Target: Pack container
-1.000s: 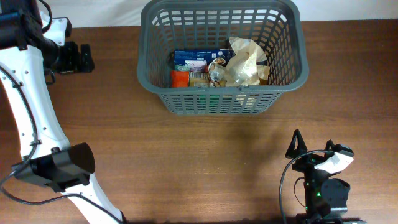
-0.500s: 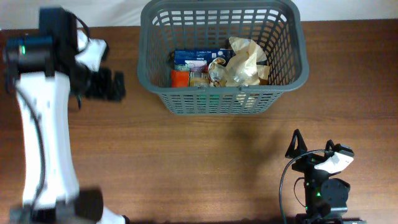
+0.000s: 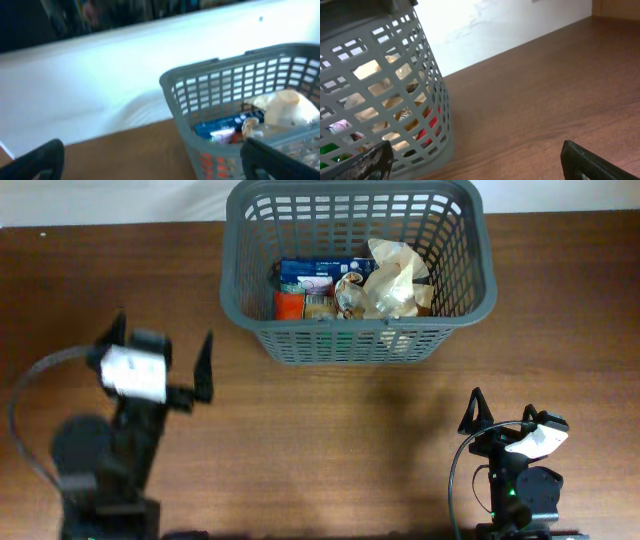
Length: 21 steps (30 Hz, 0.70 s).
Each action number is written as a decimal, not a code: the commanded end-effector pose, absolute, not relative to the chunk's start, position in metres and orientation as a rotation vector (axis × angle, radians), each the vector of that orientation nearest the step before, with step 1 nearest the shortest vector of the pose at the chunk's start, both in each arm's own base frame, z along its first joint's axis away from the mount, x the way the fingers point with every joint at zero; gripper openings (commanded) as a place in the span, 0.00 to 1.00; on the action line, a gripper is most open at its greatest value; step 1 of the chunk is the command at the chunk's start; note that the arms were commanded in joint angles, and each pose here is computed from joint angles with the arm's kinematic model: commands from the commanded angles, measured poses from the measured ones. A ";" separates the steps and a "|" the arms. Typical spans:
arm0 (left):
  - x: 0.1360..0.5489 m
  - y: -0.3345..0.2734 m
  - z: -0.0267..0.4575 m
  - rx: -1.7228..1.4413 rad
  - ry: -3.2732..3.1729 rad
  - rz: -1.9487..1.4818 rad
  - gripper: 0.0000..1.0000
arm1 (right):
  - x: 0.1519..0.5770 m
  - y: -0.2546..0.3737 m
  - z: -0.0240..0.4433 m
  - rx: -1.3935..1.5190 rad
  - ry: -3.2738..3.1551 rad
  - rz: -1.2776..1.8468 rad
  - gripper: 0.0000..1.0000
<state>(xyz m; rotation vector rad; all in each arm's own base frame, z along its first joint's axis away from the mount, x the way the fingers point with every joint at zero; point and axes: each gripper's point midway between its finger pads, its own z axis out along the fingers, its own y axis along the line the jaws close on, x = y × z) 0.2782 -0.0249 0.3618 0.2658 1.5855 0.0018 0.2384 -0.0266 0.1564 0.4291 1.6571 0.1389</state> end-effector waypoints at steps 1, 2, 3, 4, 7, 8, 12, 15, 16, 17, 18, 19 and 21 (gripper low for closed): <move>0.259 -0.029 0.321 0.278 1.539 -0.007 0.99 | 0.239 -0.025 0.154 0.429 1.659 0.147 0.99; 0.253 -0.026 0.304 0.265 1.545 0.005 0.99 | 0.239 -0.025 0.154 0.429 1.659 0.147 0.99; 0.251 -0.024 0.294 0.257 1.549 0.013 0.99 | 0.239 -0.025 0.154 0.429 1.659 0.147 0.99; 0.246 -0.023 0.278 0.250 1.551 0.020 0.99 | 0.239 -0.025 0.154 0.429 1.659 0.147 0.99; 0.239 -0.023 0.251 0.249 1.549 0.021 0.99 | 0.239 -0.025 0.154 0.429 1.659 0.147 0.99; 0.238 -0.023 0.244 0.249 1.546 0.021 0.99 | 0.239 -0.025 0.154 0.429 1.659 0.147 0.99; 0.233 -0.025 0.213 0.258 1.536 0.012 0.99 | 0.239 -0.025 0.154 0.429 1.659 0.147 0.99; 0.238 -0.026 0.177 0.261 1.625 -0.003 0.99 | 0.239 -0.025 0.154 0.428 1.660 0.148 0.99; 0.239 -0.027 0.167 0.269 1.644 -0.015 0.99 | 0.239 -0.025 0.154 0.428 1.660 0.148 0.99; 0.239 -0.028 0.162 0.271 1.654 -0.018 0.99 | 0.239 -0.025 0.154 0.429 1.659 0.147 0.99; 0.240 -0.028 0.158 0.274 1.661 -0.023 0.99 | 0.239 -0.025 0.154 0.429 1.659 0.147 0.99; 0.240 -0.028 0.159 0.274 1.656 -0.022 0.99 | 0.239 -0.025 0.154 0.429 1.659 0.147 0.99; 0.240 -0.027 0.159 0.268 1.658 -0.015 0.99 | 0.239 -0.025 0.154 0.429 1.659 0.147 0.99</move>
